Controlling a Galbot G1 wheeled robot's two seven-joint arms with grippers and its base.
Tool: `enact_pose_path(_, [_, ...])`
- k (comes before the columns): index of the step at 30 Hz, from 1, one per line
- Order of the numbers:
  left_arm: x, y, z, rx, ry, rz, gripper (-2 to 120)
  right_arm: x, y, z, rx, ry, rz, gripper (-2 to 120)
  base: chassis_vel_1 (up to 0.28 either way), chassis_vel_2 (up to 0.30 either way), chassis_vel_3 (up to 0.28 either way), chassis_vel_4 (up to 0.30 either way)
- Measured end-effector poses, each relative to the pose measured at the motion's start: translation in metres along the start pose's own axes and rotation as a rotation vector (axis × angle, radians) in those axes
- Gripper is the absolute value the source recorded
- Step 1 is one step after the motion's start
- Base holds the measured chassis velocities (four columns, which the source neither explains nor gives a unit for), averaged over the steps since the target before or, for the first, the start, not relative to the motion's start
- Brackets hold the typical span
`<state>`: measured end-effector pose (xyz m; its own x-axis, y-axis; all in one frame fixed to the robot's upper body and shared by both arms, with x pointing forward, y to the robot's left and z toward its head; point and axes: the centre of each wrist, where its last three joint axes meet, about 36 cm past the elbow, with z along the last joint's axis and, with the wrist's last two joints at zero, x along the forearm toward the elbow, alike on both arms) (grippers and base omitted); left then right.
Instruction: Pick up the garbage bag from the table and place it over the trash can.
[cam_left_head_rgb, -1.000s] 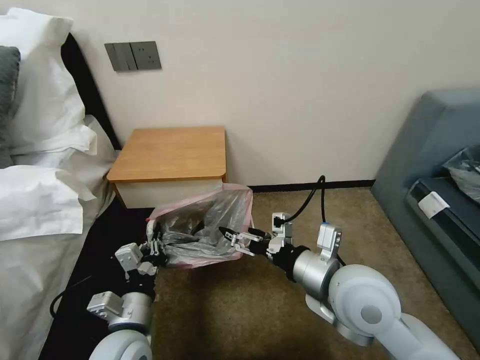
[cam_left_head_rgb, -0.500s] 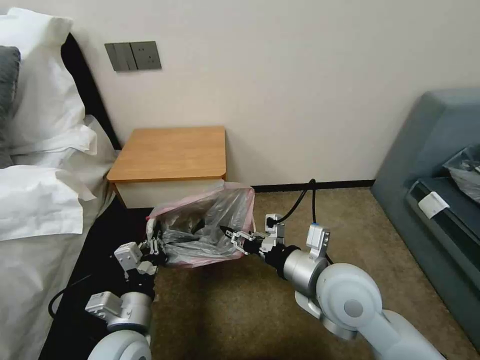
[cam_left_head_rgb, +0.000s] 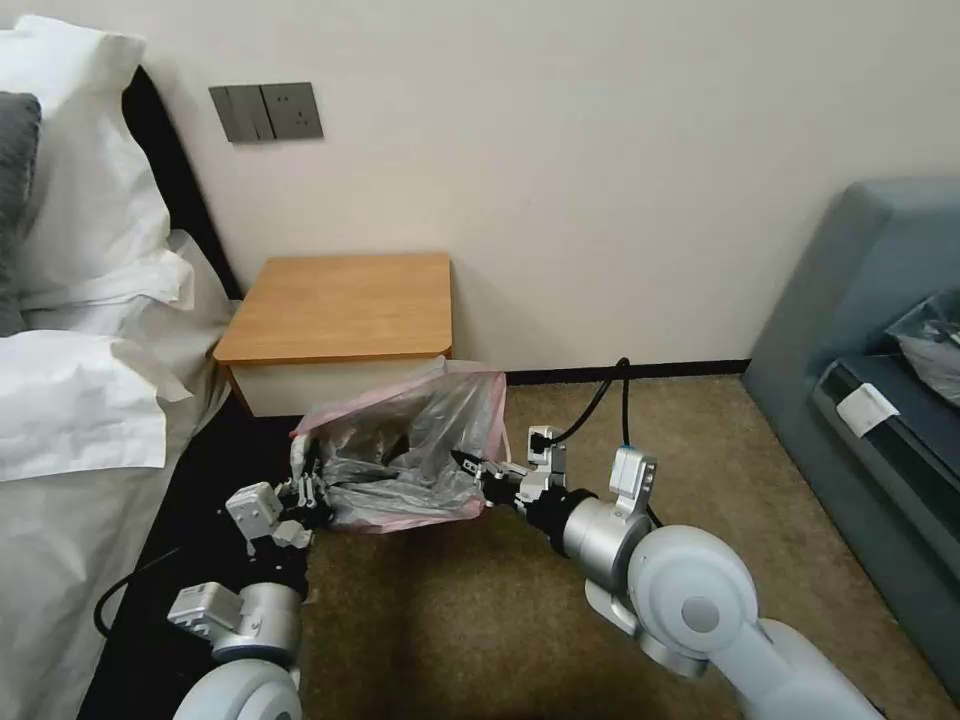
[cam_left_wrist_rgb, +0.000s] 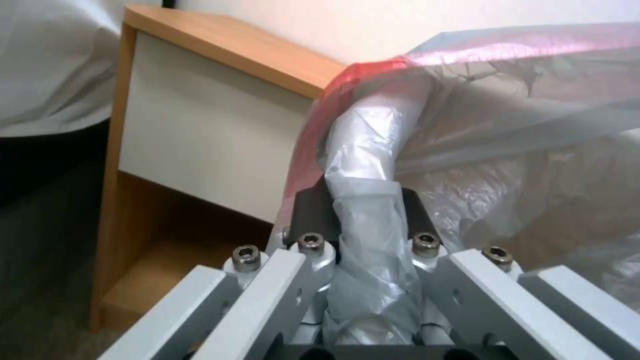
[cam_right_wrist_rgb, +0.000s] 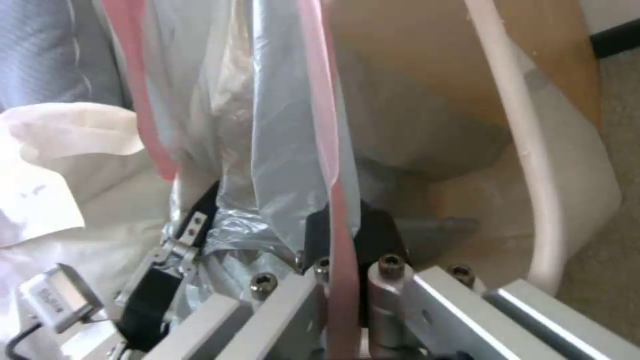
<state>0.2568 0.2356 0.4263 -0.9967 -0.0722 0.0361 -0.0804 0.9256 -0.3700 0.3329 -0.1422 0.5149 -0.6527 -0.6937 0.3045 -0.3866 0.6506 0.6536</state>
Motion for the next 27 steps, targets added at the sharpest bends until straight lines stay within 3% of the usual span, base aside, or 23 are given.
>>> enact_pose_path(27, [-0.005,0.007,0.002,0.004,0.008,-0.034,7,0.031,0.006,0.001,-0.008,0.013,0.027,0,0.000,0.000,0.000,0.000])
